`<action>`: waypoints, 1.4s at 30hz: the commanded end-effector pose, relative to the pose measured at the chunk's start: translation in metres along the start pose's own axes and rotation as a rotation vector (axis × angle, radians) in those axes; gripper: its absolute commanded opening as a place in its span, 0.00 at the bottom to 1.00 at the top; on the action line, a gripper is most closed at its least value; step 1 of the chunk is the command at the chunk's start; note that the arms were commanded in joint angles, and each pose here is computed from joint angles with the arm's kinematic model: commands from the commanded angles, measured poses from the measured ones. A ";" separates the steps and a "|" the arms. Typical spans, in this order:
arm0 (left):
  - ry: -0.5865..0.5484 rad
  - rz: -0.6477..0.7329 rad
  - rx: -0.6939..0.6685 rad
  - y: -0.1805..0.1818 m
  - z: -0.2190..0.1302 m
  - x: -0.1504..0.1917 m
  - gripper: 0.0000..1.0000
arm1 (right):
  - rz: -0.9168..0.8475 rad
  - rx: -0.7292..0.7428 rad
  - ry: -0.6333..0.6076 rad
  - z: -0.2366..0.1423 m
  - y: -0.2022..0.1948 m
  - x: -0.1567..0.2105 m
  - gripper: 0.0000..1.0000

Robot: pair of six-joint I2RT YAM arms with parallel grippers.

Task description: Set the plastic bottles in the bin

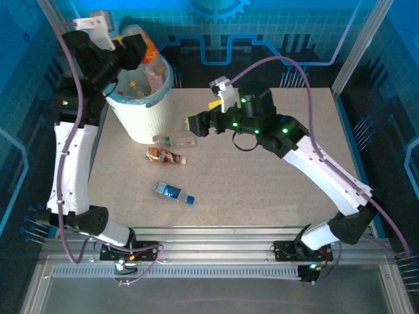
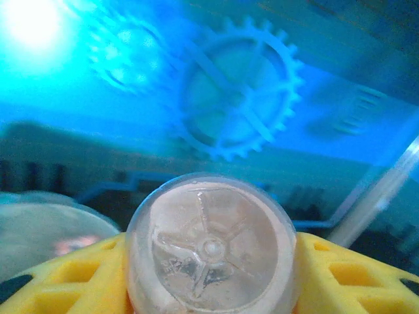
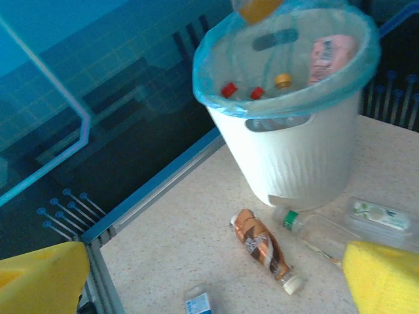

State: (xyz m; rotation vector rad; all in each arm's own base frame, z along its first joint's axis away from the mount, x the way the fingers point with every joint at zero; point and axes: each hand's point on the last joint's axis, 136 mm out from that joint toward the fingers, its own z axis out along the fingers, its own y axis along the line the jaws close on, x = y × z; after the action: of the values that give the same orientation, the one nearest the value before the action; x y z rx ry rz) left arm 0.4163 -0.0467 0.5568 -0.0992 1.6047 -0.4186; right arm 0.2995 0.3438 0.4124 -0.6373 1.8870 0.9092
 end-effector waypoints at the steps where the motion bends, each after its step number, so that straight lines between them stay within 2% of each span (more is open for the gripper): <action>1: 0.035 0.065 -0.201 0.062 0.013 0.009 0.41 | -0.023 -0.047 0.023 0.013 0.021 0.000 1.00; 5: 0.112 0.029 -0.304 0.119 0.028 0.037 0.40 | -0.029 -0.065 0.050 0.025 0.030 0.006 1.00; 9: 0.199 0.013 -0.300 0.145 0.050 0.078 0.41 | -0.027 -0.074 0.083 0.037 0.035 0.015 1.00; 15: 0.334 -0.040 -0.196 0.148 0.074 0.137 0.43 | -0.022 -0.072 0.143 0.053 0.036 0.027 1.00; 24: 0.540 -0.045 -0.127 0.153 0.090 0.224 0.52 | -0.002 -0.075 0.209 0.069 0.034 0.046 1.00; 27: 0.584 -0.048 -0.114 0.153 0.092 0.242 0.58 | 0.007 -0.081 0.226 0.072 0.035 0.050 1.00; 31: 0.589 -0.048 -0.110 0.148 0.096 0.235 0.76 | -0.001 -0.076 0.238 0.071 0.035 0.050 1.00; 35: 0.521 -0.032 -0.115 0.138 0.092 0.198 0.87 | -0.005 -0.071 0.232 0.070 0.035 0.048 1.00; 38: 0.452 -0.009 -0.113 0.126 0.083 0.164 0.90 | -0.007 -0.069 0.232 0.071 0.034 0.048 1.00; 42: 0.370 0.016 -0.095 0.107 0.066 0.126 0.89 | -0.006 -0.066 0.242 0.073 0.033 0.052 1.00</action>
State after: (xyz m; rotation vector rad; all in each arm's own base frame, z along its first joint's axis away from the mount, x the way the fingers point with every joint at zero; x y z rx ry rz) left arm 0.5128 0.0064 0.3455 -0.1121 2.0941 -0.3579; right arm 0.2978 0.4130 0.3475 -0.7904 2.0916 0.9120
